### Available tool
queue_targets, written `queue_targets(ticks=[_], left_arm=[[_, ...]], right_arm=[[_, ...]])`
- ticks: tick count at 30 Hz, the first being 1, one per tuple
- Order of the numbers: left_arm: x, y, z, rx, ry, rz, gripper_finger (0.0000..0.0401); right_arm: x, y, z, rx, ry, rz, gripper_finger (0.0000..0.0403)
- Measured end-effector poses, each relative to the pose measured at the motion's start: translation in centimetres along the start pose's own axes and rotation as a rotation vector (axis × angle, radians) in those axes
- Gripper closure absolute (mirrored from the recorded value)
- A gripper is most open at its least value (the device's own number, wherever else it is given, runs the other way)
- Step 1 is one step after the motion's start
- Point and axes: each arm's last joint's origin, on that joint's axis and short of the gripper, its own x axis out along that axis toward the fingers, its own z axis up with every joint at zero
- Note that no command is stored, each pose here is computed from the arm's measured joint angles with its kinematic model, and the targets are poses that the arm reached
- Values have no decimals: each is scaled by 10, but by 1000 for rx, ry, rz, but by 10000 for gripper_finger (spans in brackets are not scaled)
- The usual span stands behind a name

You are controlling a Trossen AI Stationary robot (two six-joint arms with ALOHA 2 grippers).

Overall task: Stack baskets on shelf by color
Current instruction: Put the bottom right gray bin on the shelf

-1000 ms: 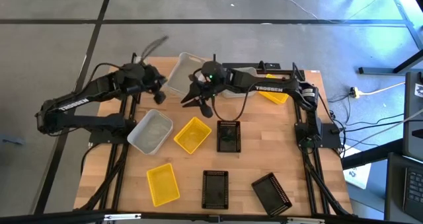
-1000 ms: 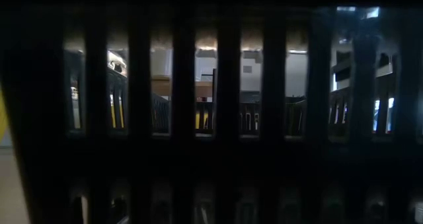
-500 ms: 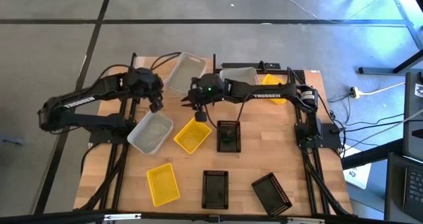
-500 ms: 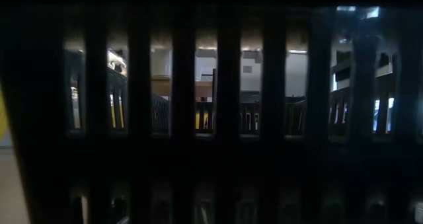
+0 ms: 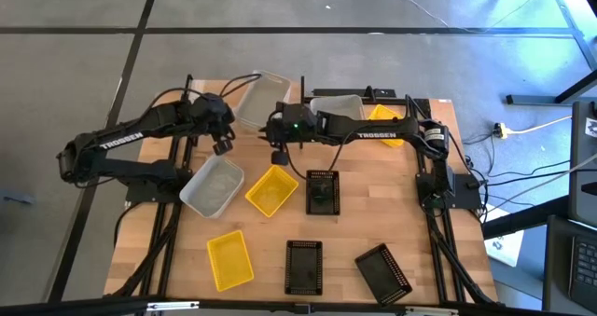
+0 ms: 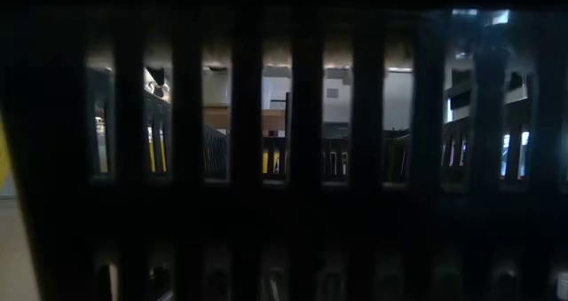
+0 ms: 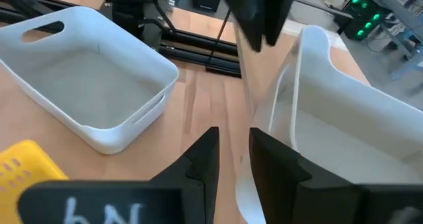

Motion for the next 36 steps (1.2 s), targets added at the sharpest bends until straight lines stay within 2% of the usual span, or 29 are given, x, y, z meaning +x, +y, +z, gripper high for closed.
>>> queue_targets(ticks=[2,4,6,9,19,24,29,33,36], left_arm=[[0,3,0,-4,11,50,342],[1,6,-1,-3,20,83,342],[2,9,-2,18,26,91,342],[4,14,-2,80,27,78,343],[13,19,8,172,-33,68,347],[16,18,12,145,-73,23,348],[17,18,16,139,-113,22,348],[23,15,22,142,-154,-41,348],[29,13,27,142,-171,-43,348]], right_arm=[[0,2,0,-4,-7,32,317],[0,4,1,-4,-36,113,317],[-1,7,2,5,-59,178,317],[-1,8,3,17,-69,195,317],[-4,6,8,-5,-100,184,317],[-14,2,15,-10,-107,173,317],[-23,-4,20,-30,-86,94,317],[-26,-6,20,-27,-76,81,317],[-28,-7,20,-23,-69,81,317]])
